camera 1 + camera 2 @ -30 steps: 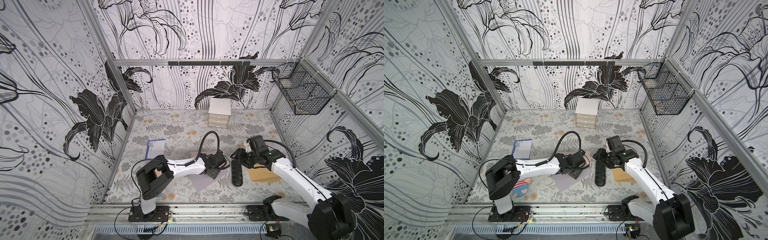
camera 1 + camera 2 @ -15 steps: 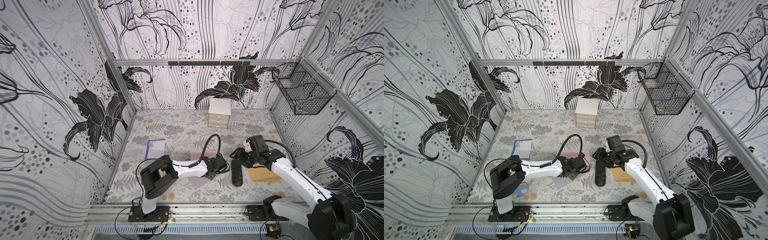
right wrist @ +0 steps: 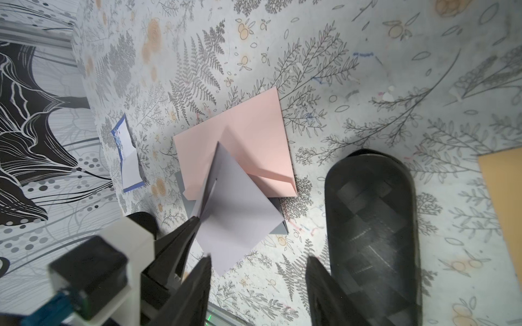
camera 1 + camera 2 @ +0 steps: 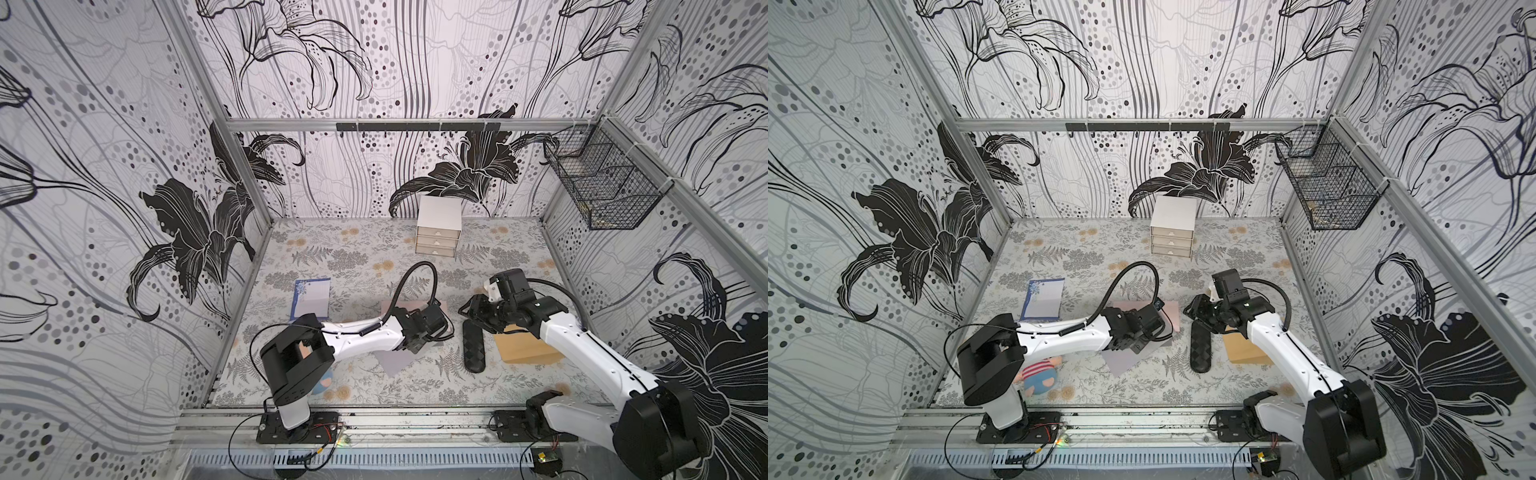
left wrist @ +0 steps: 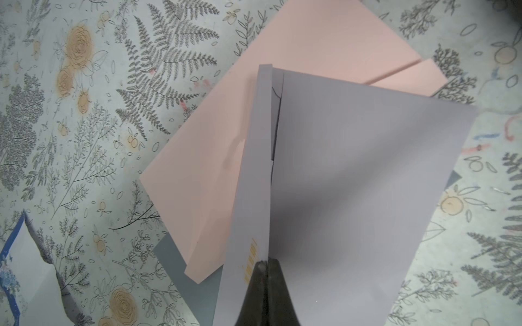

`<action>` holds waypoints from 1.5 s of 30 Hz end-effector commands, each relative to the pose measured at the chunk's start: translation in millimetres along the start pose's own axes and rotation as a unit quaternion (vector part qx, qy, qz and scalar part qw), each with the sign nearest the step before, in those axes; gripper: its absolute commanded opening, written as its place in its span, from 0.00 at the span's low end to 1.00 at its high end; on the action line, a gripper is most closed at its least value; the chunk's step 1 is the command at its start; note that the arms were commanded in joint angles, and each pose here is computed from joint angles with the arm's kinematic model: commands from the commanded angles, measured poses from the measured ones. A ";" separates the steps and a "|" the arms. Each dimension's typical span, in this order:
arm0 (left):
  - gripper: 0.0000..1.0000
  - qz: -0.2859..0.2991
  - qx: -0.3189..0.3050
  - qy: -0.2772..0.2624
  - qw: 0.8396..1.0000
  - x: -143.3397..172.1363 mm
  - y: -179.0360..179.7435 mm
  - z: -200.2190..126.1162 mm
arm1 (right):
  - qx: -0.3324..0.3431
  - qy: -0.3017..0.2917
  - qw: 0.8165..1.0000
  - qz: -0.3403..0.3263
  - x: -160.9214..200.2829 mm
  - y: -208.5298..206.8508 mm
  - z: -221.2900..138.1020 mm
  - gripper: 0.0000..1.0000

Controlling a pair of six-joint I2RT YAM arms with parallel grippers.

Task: Take the letter paper out of the envelope
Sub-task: Pick up the envelope from the envelope.

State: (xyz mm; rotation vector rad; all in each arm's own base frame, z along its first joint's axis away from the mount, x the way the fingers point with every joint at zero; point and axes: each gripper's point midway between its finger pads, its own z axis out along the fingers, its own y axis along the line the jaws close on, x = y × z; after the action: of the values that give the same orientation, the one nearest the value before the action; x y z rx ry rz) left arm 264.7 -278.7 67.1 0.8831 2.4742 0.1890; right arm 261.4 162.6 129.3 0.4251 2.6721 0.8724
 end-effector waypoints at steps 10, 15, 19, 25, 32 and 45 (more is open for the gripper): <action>0.00 -0.012 0.098 -0.042 0.994 -45.0 69.5 -54.9 | -0.079 0.000 0.971 -0.224 -45.5 82.0 -13.8 0.59; 0.00 -0.037 0.170 -0.054 0.983 -62.2 99.6 -72.1 | -0.108 0.013 0.949 -0.296 -63.5 106.4 2.5 0.58; 0.00 -0.046 0.243 -0.053 0.967 -68.1 105.8 -80.6 | -0.136 0.013 0.929 -0.343 -81.4 130.9 9.4 0.58; 0.00 -0.059 0.299 -0.053 0.951 -65.1 120.4 -88.1 | -0.222 0.035 0.902 -0.369 -93.5 161.3 11.3 0.57; 0.00 -0.086 0.363 -0.074 0.925 -69.9 142.3 -104.5 | -0.272 0.061 0.875 -0.395 -82.3 161.8 24.7 0.58; 0.00 -0.085 0.411 -0.092 0.903 -76.2 136.8 -121.1 | -0.261 -0.042 0.812 -0.521 -111.9 179.1 24.6 0.71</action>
State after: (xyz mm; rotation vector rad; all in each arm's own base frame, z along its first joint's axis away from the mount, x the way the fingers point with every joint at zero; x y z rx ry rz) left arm 332.7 -209.4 233.9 0.8786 2.4512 -0.9730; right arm 397.2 267.8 225.5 -0.9183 2.0409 1.0866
